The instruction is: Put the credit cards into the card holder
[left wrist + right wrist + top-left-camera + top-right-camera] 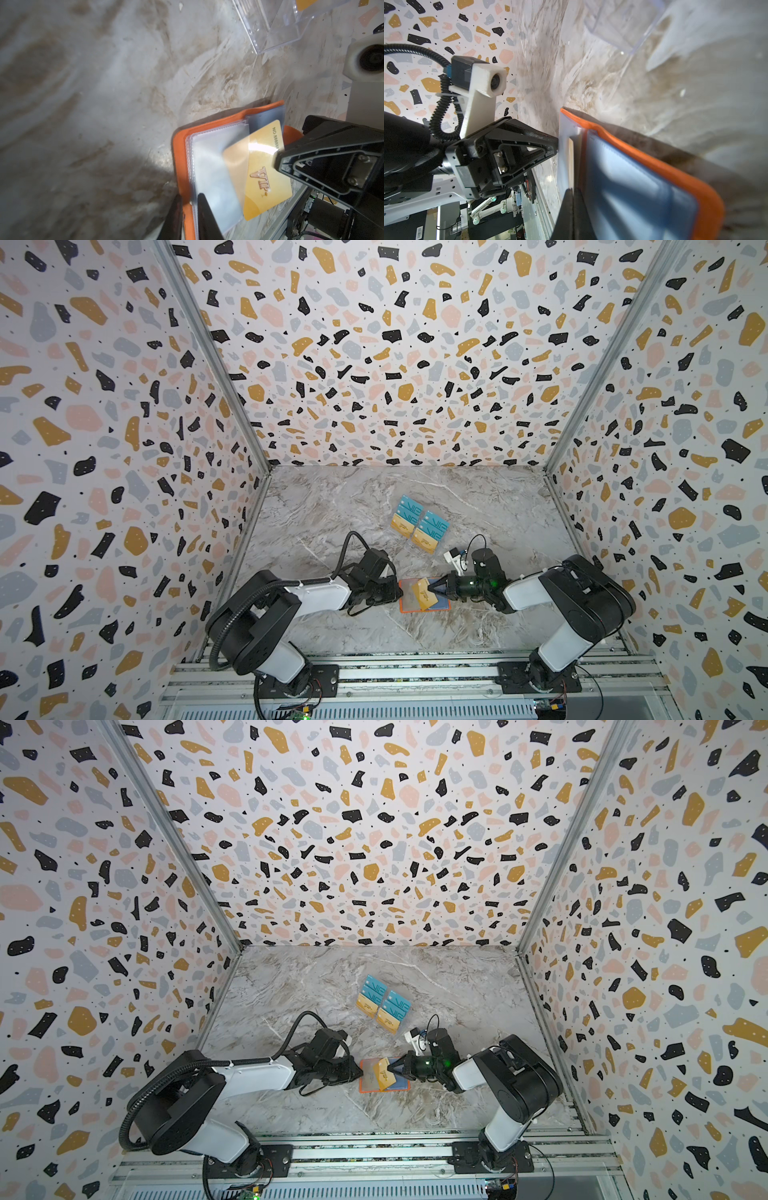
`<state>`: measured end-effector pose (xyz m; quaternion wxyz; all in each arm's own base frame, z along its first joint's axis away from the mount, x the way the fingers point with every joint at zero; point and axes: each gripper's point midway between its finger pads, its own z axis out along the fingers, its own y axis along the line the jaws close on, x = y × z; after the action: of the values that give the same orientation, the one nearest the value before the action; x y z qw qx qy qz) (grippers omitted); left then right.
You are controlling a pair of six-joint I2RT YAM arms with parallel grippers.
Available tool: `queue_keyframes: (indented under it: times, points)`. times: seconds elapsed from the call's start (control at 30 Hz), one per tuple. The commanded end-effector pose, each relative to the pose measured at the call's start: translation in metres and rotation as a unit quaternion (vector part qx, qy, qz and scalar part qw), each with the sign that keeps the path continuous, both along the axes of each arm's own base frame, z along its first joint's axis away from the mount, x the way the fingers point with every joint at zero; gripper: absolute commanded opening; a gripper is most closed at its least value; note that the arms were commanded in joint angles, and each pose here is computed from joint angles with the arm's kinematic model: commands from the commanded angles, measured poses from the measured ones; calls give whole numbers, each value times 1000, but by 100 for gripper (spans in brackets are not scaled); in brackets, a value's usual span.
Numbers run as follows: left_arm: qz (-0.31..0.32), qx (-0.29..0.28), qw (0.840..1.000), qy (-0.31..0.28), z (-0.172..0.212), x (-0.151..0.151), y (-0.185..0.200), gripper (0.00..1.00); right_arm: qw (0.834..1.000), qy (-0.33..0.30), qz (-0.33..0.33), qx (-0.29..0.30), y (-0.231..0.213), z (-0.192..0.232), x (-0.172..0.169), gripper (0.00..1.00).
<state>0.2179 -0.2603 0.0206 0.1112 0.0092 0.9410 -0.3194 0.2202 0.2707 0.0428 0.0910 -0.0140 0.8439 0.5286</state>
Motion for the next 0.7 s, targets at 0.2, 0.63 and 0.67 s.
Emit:
queue_keyframes:
  times: [0.2,0.63,0.67]
  points:
    - [2,39,998,40,-22,-19,18,18,999,-12,-43,9,-3,1,7,0]
    - [4,39,998,42,-23,-20,19,18,999,-12,-45,21,2,-3,4,0]
    - [4,39,998,41,-23,-20,19,18,999,-12,-47,21,2,-3,4,0]
